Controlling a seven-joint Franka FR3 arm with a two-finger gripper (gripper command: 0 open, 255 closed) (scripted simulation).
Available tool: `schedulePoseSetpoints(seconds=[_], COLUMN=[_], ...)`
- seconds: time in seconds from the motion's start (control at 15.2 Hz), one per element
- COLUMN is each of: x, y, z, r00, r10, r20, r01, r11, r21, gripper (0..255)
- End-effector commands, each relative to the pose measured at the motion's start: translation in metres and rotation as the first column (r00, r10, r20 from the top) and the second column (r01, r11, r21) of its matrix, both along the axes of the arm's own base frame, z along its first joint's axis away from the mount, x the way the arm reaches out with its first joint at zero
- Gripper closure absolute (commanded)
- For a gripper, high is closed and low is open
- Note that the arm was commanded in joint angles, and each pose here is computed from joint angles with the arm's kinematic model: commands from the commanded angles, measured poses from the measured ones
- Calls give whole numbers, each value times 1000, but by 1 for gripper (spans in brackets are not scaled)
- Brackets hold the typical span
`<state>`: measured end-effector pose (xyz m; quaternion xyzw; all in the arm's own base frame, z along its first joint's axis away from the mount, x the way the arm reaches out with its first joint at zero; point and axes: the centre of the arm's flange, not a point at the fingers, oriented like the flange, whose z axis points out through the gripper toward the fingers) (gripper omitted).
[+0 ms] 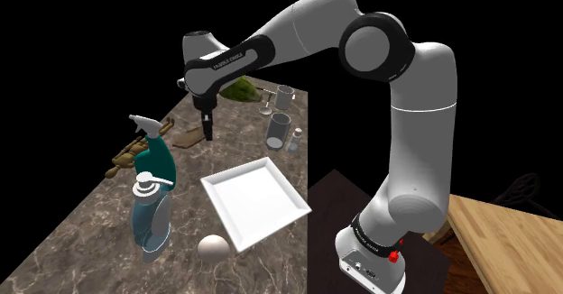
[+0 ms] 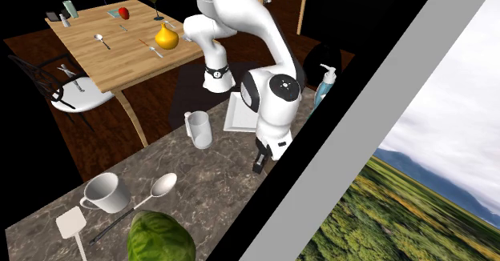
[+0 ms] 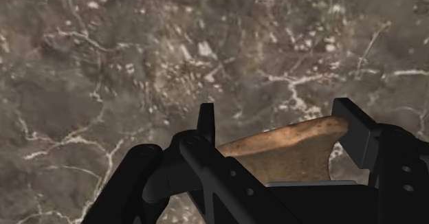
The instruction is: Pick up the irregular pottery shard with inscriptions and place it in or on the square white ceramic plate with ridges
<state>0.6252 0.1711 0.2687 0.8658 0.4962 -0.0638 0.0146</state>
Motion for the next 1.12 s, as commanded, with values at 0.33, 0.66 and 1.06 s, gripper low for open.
schedulePoseSetpoints(seconds=[0.33, 0.66, 1.06], x=[1, -38, -117], y=[-1, -5, -14], z=[38, 45, 45], r00=[1000, 1000, 1000], r10=[0, 0, 0], r20=[0, 0, 0], r01=[0, 0, 0], r11=[1000, 1000, 1000], r21=[0, 0, 0], gripper=[255, 255, 255])
